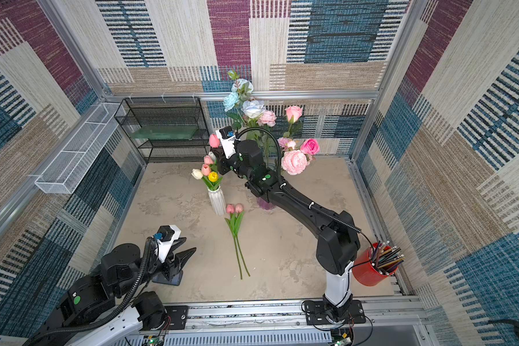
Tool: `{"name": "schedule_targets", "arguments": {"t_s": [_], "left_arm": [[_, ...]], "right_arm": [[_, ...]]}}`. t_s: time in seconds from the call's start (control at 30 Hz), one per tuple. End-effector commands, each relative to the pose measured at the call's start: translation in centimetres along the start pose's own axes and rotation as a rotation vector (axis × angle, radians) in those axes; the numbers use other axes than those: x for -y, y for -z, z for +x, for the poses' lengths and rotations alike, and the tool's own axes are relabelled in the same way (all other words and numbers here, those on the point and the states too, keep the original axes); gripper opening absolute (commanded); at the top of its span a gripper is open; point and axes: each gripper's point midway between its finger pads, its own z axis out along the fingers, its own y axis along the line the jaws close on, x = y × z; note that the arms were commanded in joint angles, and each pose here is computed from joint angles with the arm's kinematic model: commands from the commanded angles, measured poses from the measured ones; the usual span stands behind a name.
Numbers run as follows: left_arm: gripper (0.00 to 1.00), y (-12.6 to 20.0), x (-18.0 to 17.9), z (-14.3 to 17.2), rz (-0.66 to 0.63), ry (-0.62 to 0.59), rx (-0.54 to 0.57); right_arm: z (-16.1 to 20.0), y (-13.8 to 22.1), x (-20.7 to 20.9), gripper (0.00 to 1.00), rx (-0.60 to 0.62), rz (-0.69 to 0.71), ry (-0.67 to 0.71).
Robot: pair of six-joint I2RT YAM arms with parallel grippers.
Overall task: Pick out pink flowers from the vase
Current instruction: Pick up the flower from the vase.
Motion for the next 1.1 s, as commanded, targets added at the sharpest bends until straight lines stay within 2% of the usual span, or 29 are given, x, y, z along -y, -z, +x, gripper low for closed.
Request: {"name": "schedule_targets", "arguments": {"t_s": [0.0, 0.4, 0.57, 0.77, 0.97, 1.07], "left_arm": [[0.52, 0.1, -0.2, -0.5, -0.013, -0.015, 0.020], [0.50, 0.0, 0.8, -1.3, 0.042, -0.020, 0.031], [0.51, 0.1, 1.2, -3.3, 0.062, -0.051, 0.064], [0.55, -0.2, 1.6, -6.1, 0.072, -0.109, 0.106], [0.57, -1.3, 3.0, -7.7, 0.140, -0.189, 0.164], [0.58, -2.3, 3.7, -8.2, 0.178, -0.185, 0.170]], "right_arm": [[-3.1, 1.4, -0.2, 0.08, 0.046, 0.007, 0.055], [-13.7, 9.7, -3.9, 0.05, 0.240, -0.061, 0.128], [-16.1, 13.4, -4.9, 0.04, 0.276, -0.063, 0.065], [-15.0, 17.1, -7.0, 0.05, 0.229, -0.144, -0.026], [-11.2, 20.9, -10.0, 0.05, 0.174, -0.262, -0.117], [-9.3, 22.6, -11.7, 0.06, 0.153, -0.333, -0.146]]}}
